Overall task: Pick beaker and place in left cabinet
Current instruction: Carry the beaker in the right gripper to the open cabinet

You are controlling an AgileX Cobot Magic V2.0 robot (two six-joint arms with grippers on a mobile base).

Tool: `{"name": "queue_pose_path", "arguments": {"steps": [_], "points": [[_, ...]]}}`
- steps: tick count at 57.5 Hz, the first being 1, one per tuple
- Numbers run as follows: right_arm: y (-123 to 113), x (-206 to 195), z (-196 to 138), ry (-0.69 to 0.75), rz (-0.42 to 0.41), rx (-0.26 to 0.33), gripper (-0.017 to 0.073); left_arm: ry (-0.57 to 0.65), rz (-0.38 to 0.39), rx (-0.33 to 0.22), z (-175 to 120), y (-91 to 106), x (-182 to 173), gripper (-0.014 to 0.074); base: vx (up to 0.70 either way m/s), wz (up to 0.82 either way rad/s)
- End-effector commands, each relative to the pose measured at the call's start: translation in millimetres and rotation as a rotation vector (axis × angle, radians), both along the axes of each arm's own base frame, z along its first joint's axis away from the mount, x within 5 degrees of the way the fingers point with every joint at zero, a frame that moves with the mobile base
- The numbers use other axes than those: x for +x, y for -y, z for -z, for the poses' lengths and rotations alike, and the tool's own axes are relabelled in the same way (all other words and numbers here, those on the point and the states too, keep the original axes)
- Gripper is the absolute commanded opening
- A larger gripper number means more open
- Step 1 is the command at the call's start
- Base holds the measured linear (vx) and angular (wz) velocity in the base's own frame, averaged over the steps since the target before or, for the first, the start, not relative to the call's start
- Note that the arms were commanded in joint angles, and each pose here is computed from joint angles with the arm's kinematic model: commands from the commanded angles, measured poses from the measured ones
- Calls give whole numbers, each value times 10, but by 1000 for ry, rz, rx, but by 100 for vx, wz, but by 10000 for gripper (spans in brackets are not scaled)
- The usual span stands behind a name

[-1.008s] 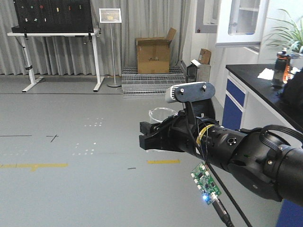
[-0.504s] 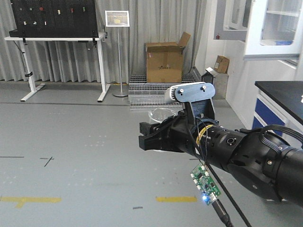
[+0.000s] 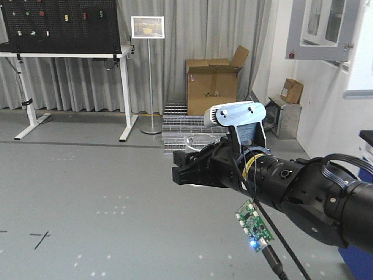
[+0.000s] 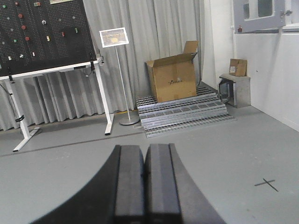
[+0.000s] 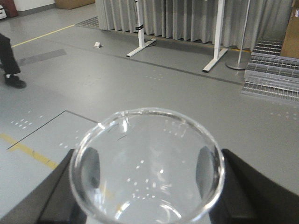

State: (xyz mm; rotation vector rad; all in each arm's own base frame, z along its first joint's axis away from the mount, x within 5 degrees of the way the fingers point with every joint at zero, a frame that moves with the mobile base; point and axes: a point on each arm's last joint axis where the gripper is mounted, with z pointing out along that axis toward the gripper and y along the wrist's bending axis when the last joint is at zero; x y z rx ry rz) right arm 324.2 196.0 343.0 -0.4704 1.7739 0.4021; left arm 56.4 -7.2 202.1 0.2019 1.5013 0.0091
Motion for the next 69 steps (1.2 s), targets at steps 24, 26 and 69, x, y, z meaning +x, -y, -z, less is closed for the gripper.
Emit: {"name": "queue_pose_path", "arguments": {"steps": [24, 26, 69], "points": [[8, -49, -310, 115, -32, 71, -1, 86, 5, -17, -34, 2, -16, 1, 72, -2], [8, -49, -310, 115, -32, 71, -1, 86, 5, -17, -34, 2, -16, 1, 73, -2], [8, -49, -309, 114, -31, 71, -1, 86, 5, -17, -34, 2, -16, 1, 72, 0]]}}
